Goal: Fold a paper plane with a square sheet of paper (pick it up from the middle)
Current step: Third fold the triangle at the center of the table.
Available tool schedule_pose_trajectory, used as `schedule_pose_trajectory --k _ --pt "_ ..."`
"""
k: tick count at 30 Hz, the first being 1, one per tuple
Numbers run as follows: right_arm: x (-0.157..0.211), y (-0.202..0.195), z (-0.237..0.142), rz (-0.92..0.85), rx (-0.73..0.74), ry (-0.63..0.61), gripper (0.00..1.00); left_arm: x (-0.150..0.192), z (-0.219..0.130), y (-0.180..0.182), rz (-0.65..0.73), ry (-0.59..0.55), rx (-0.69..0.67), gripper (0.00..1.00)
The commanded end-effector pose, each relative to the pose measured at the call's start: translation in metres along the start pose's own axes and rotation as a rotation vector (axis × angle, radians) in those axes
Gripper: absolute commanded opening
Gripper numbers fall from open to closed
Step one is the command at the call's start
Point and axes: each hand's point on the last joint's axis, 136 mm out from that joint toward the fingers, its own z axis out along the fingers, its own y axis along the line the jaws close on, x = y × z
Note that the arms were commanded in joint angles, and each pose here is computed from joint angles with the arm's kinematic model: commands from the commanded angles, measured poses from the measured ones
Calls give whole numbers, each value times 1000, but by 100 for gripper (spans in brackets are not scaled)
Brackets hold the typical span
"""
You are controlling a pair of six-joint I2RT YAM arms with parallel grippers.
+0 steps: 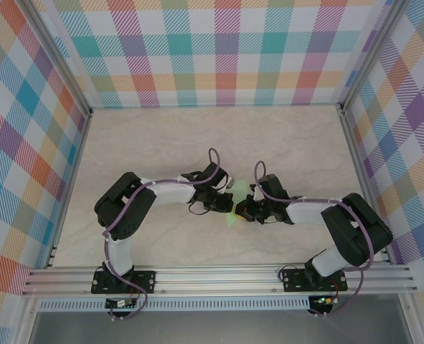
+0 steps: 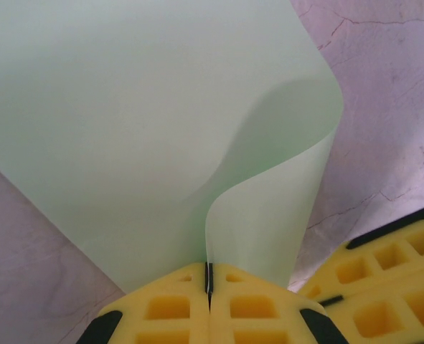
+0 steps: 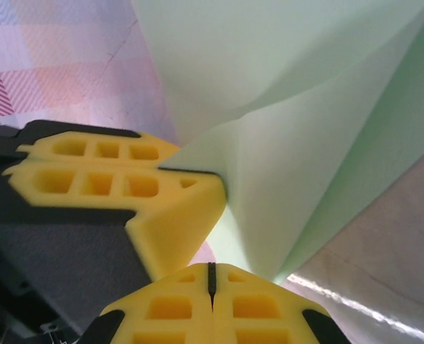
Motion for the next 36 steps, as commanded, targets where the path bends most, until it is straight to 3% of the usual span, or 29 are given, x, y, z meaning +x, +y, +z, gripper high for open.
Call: schedule_pose_trajectory --k 1,8,15,22,31,36 --pt "-5 0 5 -30 5 2 0 9 8 8 0 50 -20 3" --pt "-4 -21 8 -9 80 -7 0 11 9 11 2 61 -37 2" --pt "-13 6 -7 -42 15 -35 0 12 9 12 6 67 -41 2" --pt "-26 7 -7 -43 -2 -37 0 12 10 12 5 70 -41 2" --pt "-27 -34 2 5 144 -42 0 13 10 13 4 73 -42 2" --pt "-31 -23 -4 -10 105 -42 0 15 10 14 5 76 -46 2"
